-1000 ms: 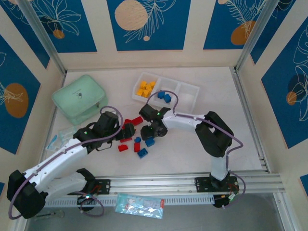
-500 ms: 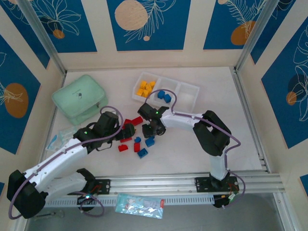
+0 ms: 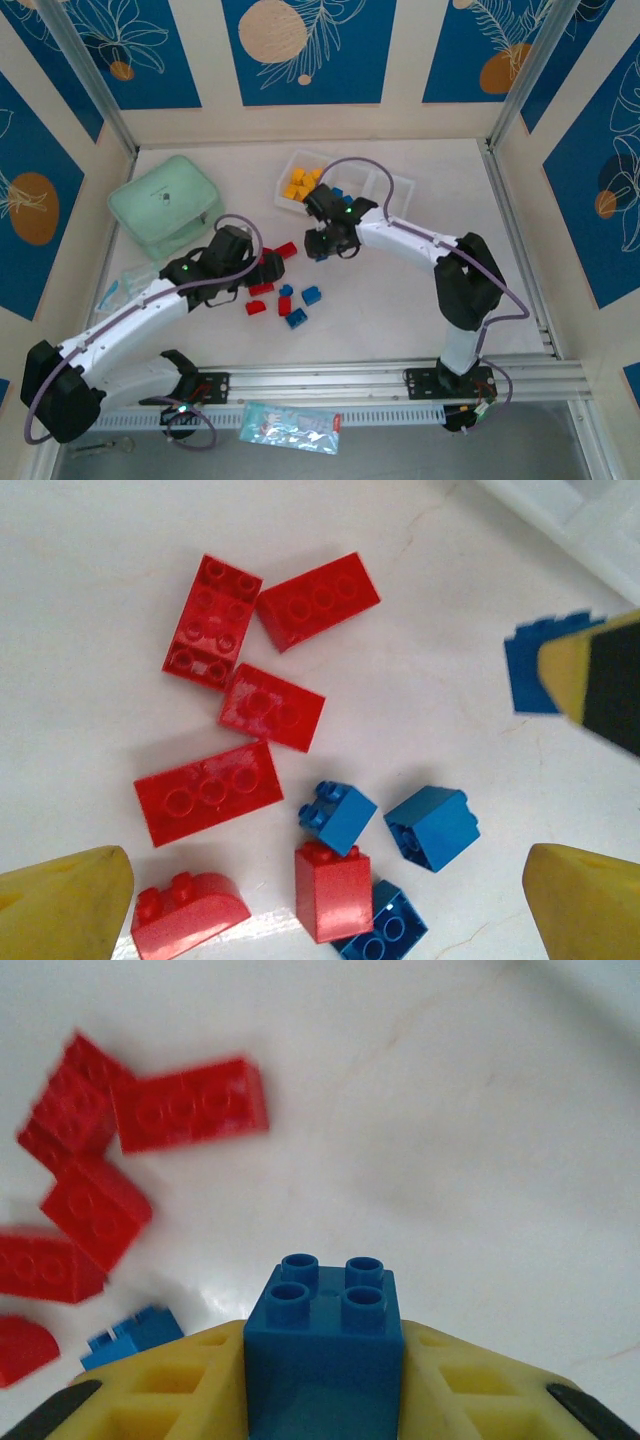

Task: Sort the legos into containers by color
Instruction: Place the lego in the container.

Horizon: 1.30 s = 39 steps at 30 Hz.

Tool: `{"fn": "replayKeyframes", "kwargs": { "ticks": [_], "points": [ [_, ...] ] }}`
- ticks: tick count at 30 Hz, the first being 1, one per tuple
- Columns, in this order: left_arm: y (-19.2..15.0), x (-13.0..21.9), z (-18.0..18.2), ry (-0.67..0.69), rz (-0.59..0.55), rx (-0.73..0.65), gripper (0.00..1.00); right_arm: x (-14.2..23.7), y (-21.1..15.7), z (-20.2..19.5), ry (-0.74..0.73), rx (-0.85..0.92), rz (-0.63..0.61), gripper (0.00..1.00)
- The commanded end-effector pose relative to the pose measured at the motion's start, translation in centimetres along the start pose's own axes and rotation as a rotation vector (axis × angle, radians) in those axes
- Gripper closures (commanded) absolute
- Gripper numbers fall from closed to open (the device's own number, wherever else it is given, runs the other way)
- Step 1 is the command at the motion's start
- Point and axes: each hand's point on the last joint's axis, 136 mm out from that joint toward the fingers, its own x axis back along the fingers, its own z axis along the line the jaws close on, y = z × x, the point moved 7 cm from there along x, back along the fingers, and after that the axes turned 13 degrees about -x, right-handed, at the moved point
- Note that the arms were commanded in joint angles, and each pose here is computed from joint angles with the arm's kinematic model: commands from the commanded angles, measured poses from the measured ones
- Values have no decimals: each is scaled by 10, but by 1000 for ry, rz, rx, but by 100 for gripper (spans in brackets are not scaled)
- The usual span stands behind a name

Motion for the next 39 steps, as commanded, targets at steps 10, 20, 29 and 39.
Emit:
{"fn": "replayKeyframes", "kwargs": {
  "ticks": [10,20,29,39],
  "points": [
    [57,-11,-35,-111,-96,-100,1,3,117,-47,-70,-67,-143,63],
    [78,-29,-45,-129,-98,-96,1,-35,178,-89,-144,-121,-184,61],
    [82,-37,-45,-140,-81,-77,1,-40,183,-96,-133,-118,-159,42],
    [75,-24,-42,-150,-80,-63,1,11,144,-52,-23,-66,-182,35]
  ]
}}
